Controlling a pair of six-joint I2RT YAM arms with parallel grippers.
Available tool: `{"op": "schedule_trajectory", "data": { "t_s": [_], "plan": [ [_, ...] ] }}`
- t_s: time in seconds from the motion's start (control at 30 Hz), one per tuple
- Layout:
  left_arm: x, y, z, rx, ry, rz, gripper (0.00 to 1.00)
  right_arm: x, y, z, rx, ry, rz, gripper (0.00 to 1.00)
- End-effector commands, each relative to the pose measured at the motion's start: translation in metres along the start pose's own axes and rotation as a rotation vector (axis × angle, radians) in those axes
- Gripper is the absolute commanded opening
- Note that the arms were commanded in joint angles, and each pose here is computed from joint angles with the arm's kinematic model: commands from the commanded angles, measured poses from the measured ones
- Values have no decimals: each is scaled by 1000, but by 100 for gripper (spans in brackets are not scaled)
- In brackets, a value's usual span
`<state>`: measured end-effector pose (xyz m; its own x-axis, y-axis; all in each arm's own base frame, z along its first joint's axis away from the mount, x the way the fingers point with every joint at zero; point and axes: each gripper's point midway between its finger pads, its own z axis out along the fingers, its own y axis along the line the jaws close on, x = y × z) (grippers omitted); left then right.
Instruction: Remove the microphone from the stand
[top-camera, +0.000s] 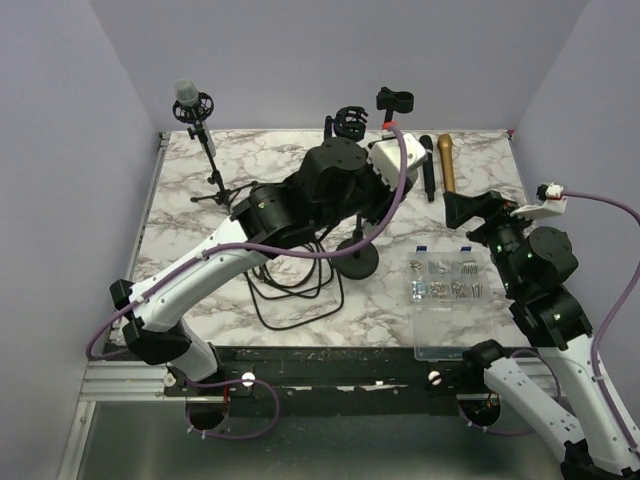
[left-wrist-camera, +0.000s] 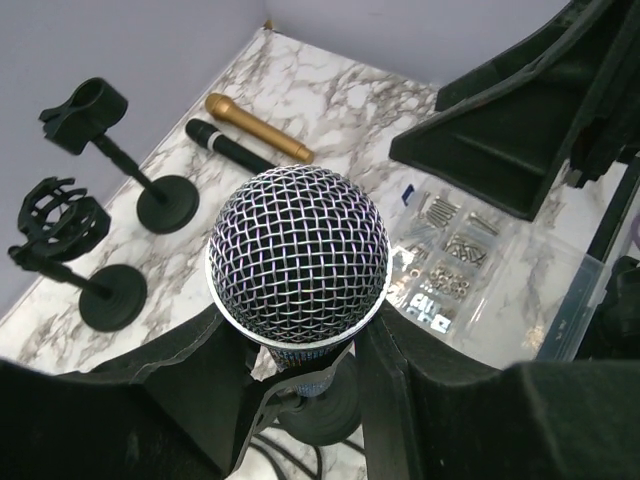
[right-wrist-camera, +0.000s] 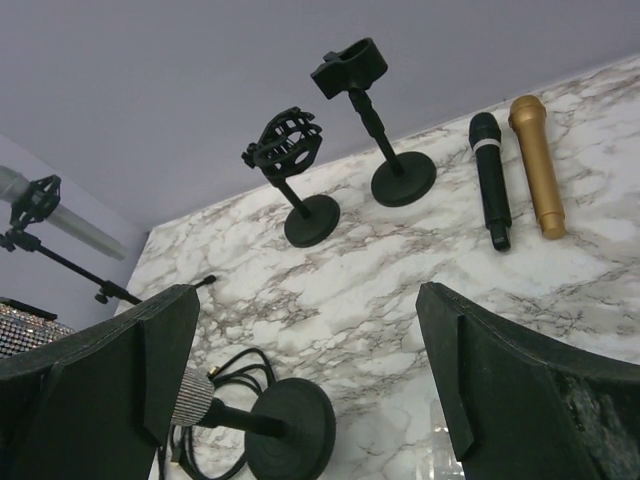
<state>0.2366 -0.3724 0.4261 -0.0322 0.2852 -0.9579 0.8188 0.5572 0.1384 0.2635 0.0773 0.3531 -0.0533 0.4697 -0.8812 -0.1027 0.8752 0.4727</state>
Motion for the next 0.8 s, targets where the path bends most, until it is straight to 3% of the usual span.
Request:
{"op": "schedule_trajectory", "data": {
  "t_s": [0.0,0.33,0.63,0.7,0.77],
  "plan": [
    [-42,-16,11,21,-137,-15,0,13,-17,-6,66,42,-37,100],
    [0,-45,54,52,-57,-45,0,5,-28,-32,79,1,-28,100],
    [25,-62,66,67,-37,-135,0,8,-31,-40,82,14,-26,100],
    [30,-60,64,56,-36,-149,9,8,-30,-41,73,15,-25,100],
    [30,-59,60,51,-52,-161,26,8,-27,-42,63,17,-24,100]
  ]
}}
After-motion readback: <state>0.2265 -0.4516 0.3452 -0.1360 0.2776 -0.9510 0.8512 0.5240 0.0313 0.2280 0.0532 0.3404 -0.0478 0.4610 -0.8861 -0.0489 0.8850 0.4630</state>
